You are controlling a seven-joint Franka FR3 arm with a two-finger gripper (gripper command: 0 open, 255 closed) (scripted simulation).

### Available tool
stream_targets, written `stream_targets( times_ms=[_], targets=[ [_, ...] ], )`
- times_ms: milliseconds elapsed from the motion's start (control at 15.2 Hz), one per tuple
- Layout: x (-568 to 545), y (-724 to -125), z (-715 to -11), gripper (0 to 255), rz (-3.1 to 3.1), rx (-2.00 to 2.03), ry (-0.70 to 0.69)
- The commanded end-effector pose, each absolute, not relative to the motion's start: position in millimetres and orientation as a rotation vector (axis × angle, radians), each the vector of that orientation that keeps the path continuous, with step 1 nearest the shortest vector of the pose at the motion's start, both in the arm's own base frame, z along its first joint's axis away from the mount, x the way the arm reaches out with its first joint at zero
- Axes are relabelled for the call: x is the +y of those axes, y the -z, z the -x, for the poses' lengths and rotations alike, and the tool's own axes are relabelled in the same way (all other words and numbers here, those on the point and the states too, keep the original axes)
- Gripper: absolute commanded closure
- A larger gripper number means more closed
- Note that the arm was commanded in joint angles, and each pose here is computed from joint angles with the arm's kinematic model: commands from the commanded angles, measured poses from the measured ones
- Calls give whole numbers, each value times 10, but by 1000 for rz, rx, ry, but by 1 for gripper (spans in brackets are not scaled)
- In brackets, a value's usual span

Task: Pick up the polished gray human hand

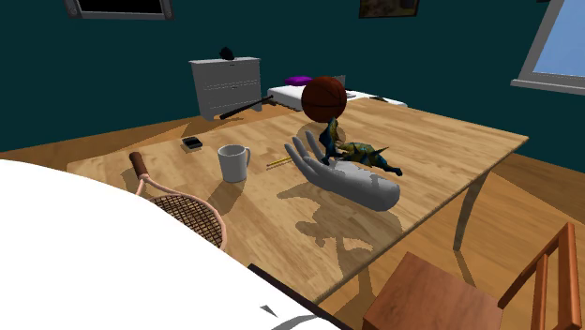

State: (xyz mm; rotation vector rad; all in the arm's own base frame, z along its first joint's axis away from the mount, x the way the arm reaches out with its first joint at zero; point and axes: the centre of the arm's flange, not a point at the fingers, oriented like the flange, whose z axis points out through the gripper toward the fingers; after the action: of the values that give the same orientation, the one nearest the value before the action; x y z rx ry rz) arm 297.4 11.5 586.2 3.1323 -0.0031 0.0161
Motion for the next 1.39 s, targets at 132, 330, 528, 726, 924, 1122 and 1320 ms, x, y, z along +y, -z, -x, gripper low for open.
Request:
stream_targets(
  times_ms=[132,330,528,726,924,1122,1320],
  targets=[
    [227,-5655,-3050,0,-3152,-82,-19],
    [396,-5350,-3177,0,-3177,-203,-23],
    [564,-5050,-3317,0,-3198,-326,-28],
    [730,-4756,-3471,0,-3213,-451,-32],
    [893,-4468,-3638,0,-3224,-578,-36],
    [1053,-4185,-3817,0,-3229,-707,-41],
    [1207,-3907,-4010,0,-3229,-836,-45]
  ],
)
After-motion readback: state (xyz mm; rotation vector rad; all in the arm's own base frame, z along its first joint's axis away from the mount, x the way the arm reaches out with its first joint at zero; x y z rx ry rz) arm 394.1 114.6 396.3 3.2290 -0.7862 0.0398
